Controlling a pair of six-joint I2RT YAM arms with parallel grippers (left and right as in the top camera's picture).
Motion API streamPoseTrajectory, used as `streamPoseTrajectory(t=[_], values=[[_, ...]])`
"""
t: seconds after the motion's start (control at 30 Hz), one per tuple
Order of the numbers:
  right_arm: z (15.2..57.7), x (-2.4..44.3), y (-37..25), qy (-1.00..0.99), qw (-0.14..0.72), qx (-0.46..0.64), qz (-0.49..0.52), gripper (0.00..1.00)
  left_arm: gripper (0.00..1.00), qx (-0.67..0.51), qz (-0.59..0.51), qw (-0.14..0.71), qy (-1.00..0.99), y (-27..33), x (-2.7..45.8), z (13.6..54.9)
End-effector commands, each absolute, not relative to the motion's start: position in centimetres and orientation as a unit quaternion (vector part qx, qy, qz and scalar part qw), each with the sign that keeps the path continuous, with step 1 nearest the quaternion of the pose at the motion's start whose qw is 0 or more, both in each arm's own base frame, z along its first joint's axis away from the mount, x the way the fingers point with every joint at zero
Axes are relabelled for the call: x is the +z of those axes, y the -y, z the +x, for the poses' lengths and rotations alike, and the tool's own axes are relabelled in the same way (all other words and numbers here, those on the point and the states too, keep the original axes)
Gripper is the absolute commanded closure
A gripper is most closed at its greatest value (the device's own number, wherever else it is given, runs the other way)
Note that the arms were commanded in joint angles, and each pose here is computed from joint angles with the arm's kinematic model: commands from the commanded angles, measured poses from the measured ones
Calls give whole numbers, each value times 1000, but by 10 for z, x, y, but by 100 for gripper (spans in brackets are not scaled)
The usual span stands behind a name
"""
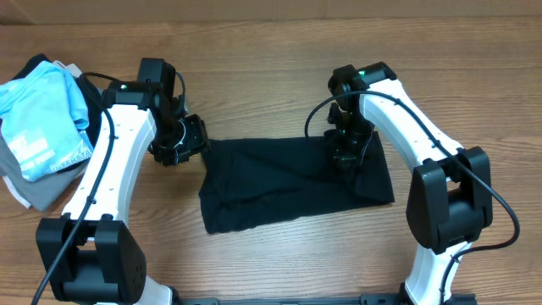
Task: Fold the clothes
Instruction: 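Grasp the strip's right end with the right gripper and fold it leftward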
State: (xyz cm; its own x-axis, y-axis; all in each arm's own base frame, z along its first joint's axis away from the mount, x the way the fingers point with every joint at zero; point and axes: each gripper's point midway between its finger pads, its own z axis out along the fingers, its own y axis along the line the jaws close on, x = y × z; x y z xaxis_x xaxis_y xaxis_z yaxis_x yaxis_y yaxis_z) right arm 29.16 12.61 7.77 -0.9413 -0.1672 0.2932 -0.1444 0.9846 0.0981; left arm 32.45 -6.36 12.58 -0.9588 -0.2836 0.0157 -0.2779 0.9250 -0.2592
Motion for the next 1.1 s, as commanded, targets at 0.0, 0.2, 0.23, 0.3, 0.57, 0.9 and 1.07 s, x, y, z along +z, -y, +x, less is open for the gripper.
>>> streamPoseTrajectory(t=[0.0, 0.2, 0.23, 0.3, 0.57, 0.9, 1.07], values=[[288, 87, -133, 984, 152, -55, 79, 59, 43, -141, -135, 35, -980, 66, 142, 329], [294, 85, -134, 985, 139, -56, 80, 54, 43, -141, -135, 34, -980, 66, 142, 328], [297, 85, -132, 987, 133, -52, 80, 56, 43, -141, -135, 31, -980, 66, 142, 327], [302, 83, -125, 990, 123, -31, 67, 57, 39, -139, -136, 25, -981, 65, 141, 324], [284, 74, -127, 987, 155, -29, 41, 61, 35, -132, -137, 7, -982, 64, 140, 315], [281, 24, -168, 983, 127, -118, 65, 65, 33, -131, -137, 0, -982, 64, 140, 311], [294, 31, -168, 986, 105, -116, 64, 66, 30, -131, -118, -12, -984, 65, 138, 304]])
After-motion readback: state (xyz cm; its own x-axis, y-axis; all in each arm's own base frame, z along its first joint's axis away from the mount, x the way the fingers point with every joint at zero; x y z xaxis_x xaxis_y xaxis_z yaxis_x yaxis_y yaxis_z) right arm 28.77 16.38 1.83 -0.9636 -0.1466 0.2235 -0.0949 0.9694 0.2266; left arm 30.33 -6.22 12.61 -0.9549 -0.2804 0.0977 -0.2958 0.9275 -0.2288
